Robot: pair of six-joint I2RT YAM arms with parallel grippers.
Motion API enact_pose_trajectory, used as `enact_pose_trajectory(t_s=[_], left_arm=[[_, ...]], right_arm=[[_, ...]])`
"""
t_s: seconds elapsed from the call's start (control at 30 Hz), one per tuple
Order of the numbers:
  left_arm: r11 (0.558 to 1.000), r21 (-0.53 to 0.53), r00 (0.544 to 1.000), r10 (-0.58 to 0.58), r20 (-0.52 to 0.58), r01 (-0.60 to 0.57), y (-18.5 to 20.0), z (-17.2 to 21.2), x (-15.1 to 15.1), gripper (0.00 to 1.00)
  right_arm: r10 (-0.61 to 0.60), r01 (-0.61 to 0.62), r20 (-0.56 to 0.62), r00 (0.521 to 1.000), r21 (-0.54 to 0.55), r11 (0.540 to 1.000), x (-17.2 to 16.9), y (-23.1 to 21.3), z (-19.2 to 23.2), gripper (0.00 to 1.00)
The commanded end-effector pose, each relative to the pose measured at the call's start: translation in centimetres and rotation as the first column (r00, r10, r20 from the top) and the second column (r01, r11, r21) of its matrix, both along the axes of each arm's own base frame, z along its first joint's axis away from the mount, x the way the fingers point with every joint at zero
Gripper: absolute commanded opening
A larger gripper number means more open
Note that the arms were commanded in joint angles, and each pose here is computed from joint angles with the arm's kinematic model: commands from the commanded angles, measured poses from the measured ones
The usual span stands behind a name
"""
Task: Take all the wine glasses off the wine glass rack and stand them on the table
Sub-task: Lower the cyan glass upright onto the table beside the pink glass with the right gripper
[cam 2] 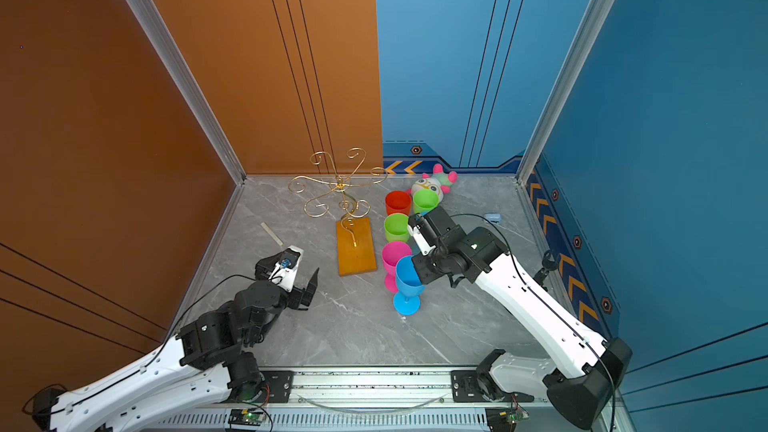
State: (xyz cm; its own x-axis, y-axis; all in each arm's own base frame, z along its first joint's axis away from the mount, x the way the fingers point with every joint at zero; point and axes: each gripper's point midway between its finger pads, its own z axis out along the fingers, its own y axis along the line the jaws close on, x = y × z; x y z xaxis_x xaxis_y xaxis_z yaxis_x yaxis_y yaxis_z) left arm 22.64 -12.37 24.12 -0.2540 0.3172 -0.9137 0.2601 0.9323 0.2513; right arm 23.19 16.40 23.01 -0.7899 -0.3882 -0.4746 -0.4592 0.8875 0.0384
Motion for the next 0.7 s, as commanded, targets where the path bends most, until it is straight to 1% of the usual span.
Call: enact_pose_trajectory(t_s=[0.0,0.1,0.27,0.47,0.67], left_arm=[[1.0,-0.022,0.997,-0.006,-0.073,0.004,0.4,-2.0,-0.3,0.99],[0.999,-0.034,0.996,0.01,-0.089,-0.013,1.0,-2.5,-0.2,1.0],[0.999,-0.039,0.994,0.031,-0.103,-0.035,1.6,-3.0,-0.1,0.99],[0.998,-0.036,0.993,0.041,-0.111,-0.045,1.9,-3.2,0.0,0.98],[0.999,-0.036,0.993,0.034,-0.116,-0.039,1.8,-3.4,-0.1,0.98]], right_arm=[[-0.108,0.109,0.031,0.994,-0.035,0.993,0.3,-2.8,0.3,0.0],[-0.182,0.184,0.042,0.982,-0.049,0.982,1.1,-4.7,0.2,0.0],[-0.272,0.277,0.064,0.96,-0.077,0.958,2.9,-6.6,-0.2,0.0],[-0.327,0.336,0.095,0.94,-0.095,0.937,4.9,-7.3,-1.1,0.0],[-0.339,0.351,0.122,0.933,-0.096,0.932,6.4,-7.2,-2.0,0.0]])
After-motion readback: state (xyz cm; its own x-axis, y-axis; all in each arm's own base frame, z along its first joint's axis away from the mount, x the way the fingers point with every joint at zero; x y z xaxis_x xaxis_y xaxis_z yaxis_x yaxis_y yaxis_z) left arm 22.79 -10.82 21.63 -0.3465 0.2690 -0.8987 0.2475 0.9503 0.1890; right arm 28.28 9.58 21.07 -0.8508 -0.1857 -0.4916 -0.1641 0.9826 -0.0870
